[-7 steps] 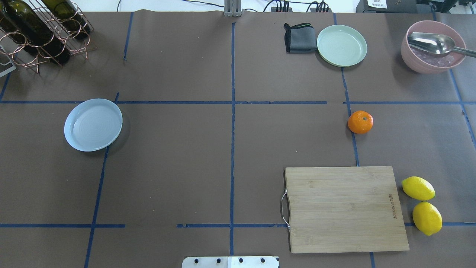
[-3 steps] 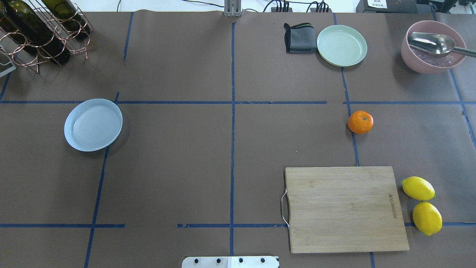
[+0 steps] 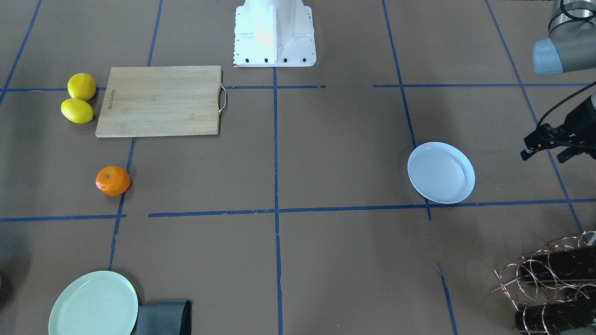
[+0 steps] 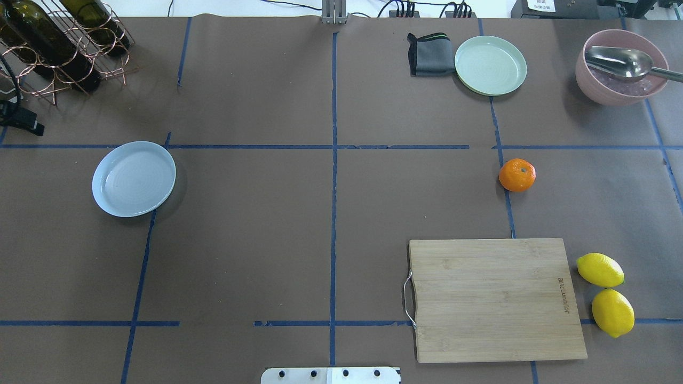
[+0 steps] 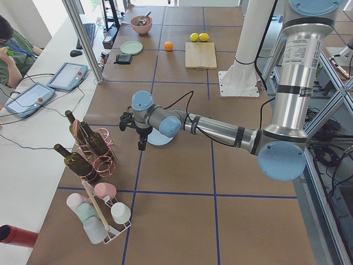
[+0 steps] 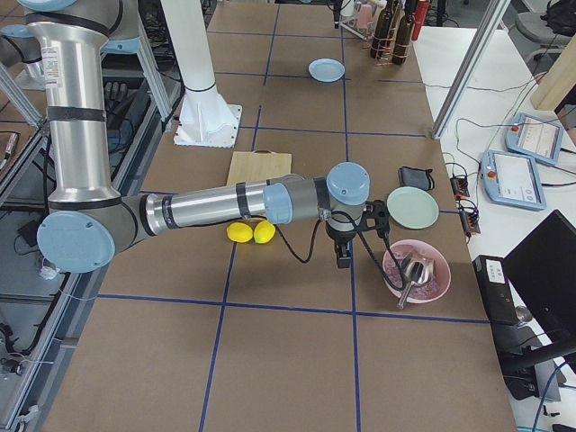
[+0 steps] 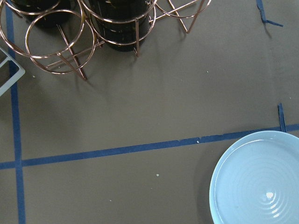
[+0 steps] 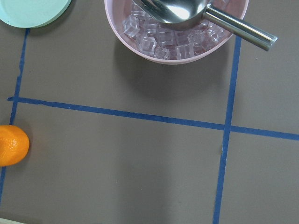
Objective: Pick orange to plate
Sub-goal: 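Reach the left gripper to the rim of the light blue plate and grip it, then drag the light blue plate with the left gripper toward the table center, then release the plate and withdraw the left gripper while the right gripper reaches toward the orange, then lower the right gripper onto the orange and close on it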
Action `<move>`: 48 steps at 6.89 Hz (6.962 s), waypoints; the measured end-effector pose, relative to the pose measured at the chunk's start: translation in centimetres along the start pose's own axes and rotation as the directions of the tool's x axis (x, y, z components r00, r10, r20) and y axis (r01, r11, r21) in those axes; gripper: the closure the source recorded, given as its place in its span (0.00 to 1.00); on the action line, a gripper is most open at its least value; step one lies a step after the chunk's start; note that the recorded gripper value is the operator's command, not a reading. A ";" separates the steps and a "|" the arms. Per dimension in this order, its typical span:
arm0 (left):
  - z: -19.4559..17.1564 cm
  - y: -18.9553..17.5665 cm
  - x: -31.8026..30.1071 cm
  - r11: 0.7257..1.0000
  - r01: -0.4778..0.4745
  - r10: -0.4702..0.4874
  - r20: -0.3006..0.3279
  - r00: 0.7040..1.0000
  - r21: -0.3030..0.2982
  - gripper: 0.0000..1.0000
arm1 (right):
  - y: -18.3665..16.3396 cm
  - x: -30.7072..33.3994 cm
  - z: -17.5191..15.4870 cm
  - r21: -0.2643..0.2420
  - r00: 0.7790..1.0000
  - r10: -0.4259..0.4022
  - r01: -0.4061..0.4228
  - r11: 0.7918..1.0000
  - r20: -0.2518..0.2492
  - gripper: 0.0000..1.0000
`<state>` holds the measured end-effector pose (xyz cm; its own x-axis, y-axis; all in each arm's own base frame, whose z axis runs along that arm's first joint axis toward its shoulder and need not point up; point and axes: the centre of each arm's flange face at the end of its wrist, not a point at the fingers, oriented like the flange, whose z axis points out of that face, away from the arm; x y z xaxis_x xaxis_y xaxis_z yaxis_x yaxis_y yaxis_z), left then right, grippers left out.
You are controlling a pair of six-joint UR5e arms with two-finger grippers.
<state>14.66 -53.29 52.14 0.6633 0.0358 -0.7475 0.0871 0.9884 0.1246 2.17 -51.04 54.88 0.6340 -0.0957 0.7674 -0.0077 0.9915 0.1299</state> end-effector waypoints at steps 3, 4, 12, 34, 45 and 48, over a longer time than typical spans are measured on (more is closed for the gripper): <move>6.8 3.6 4.5 0.993 0.108 -0.109 0.034 0.993 0.038 0.01 | -0.6 -2.1 0.7 0.035 0.999 0.047 -0.048 0.998 0.016 0.00; 8.6 4.4 5.0 0.991 0.127 -0.129 0.026 0.991 0.044 0.02 | -0.6 -2.5 0.9 0.036 0.999 0.051 -0.052 0.998 0.019 0.00; 12.6 6.5 5.8 0.990 0.136 -0.137 0.021 0.990 0.027 0.63 | -0.7 -2.8 1.0 0.037 0.998 0.054 -0.055 0.998 0.021 0.00; 12.2 7.2 46.8 0.854 0.501 -0.520 -0.245 0.818 -0.142 0.00 | -6.5 -21.3 6.4 -0.007 0.983 0.181 -0.181 0.983 0.034 0.00; 3.7 0.3 37.8 0.888 0.445 -0.458 -0.312 0.832 -0.116 0.00 | -1.2 -29.6 21.4 -0.057 0.977 0.049 -0.062 0.996 -0.208 0.00; 3.4 1.1 36.3 0.895 0.432 -0.444 -0.310 0.840 -0.110 0.00 | -0.6 -29.7 23.4 -0.087 0.974 0.039 -0.060 0.994 -0.224 0.00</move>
<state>41.39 -51.42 27.34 0.2880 -0.3630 -0.8862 0.2831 0.9163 -0.2833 -34.77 -50.88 46.68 0.7901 -0.0344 0.6120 0.0215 0.9994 0.0285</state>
